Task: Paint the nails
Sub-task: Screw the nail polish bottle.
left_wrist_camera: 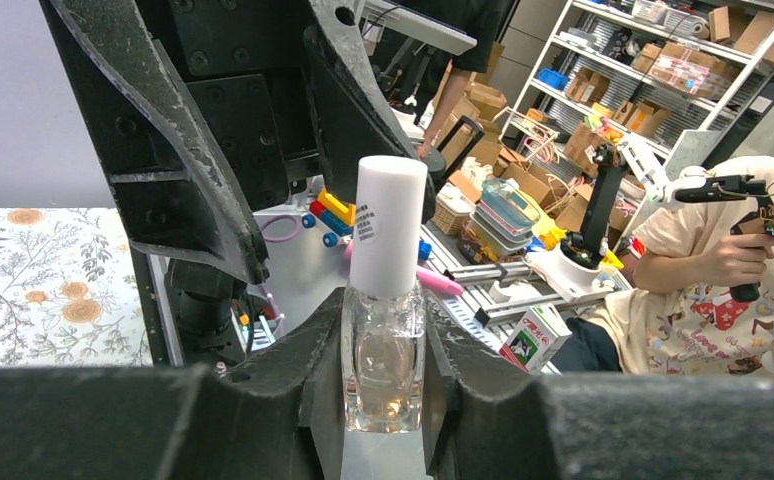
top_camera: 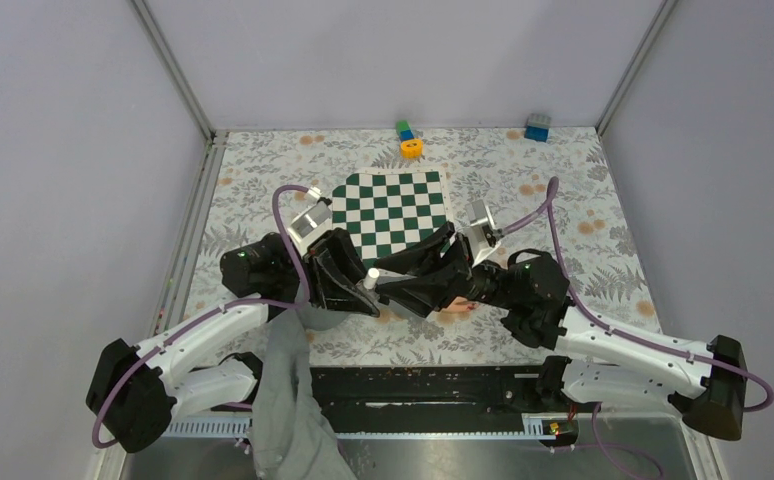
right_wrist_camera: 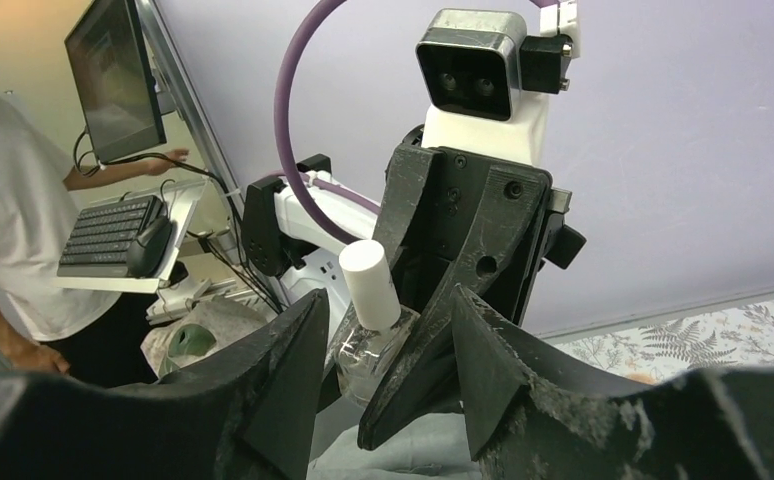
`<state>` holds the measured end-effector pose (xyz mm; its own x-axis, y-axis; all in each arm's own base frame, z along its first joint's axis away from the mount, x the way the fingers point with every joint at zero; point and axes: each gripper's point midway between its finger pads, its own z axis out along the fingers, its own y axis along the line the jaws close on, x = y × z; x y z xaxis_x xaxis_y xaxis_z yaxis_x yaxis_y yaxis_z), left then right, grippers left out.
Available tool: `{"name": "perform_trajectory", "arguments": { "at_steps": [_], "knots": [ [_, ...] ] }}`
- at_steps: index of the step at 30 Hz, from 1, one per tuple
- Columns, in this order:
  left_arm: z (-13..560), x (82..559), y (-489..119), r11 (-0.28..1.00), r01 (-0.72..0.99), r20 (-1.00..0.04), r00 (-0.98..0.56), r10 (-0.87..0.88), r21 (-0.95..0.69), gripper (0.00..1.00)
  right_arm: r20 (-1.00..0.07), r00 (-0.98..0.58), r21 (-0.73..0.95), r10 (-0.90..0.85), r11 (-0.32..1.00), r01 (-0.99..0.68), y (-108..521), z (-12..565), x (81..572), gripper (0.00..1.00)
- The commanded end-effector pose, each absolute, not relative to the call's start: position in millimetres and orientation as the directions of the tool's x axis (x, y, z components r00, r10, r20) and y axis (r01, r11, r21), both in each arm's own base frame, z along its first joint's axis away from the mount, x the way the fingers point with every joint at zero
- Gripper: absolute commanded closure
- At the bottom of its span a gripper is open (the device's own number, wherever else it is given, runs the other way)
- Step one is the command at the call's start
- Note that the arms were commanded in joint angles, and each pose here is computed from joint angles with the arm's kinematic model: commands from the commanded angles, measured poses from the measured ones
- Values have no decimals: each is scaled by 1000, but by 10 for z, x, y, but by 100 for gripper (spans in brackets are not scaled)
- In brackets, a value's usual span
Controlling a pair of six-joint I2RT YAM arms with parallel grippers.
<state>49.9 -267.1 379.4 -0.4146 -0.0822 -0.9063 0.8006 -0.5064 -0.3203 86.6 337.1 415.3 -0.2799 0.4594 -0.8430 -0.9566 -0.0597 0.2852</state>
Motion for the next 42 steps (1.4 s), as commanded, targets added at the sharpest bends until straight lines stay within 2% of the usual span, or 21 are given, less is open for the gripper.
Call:
{"name": "perform_trajectory", "arguments": {
  "at_steps": [1,11,15,19,29,36,39,42],
  "knots": [
    [3835,440,-2637,-522,811,-922,-371,-109,-264,100,-816,-250,224,521,-115,-968,3319,4508,760,46],
    [3795,504,-2680,-492,825,-923,-371,-101,-278,100,-822,-261,221,505,-139,-965,3384,4533,741,52],
    [3773,532,-2697,-473,834,-923,-370,-100,-283,100,-833,-263,222,487,-140,-965,3412,4506,739,58],
    [3778,544,-2697,-460,846,-927,-358,-111,-271,100,-845,-267,231,464,-134,-964,3449,4446,754,70],
    [3759,656,-2714,-393,880,-930,-342,-130,-269,100,-867,-294,266,401,-126,-956,3515,4248,767,80],
    [3691,908,-2733,-261,918,-927,-344,-146,-300,100,-880,-303,308,367,-48,-950,3545,4050,891,99],
    [3610,1061,-2753,-157,949,-944,-297,-143,-274,100,-871,-330,365,365,29,-931,3571,3914,1043,100],
    [3475,1301,-2751,3,963,-956,-267,-125,-269,100,-835,-384,457,394,108,-883,3585,3748,1237,100]
  ]
}}
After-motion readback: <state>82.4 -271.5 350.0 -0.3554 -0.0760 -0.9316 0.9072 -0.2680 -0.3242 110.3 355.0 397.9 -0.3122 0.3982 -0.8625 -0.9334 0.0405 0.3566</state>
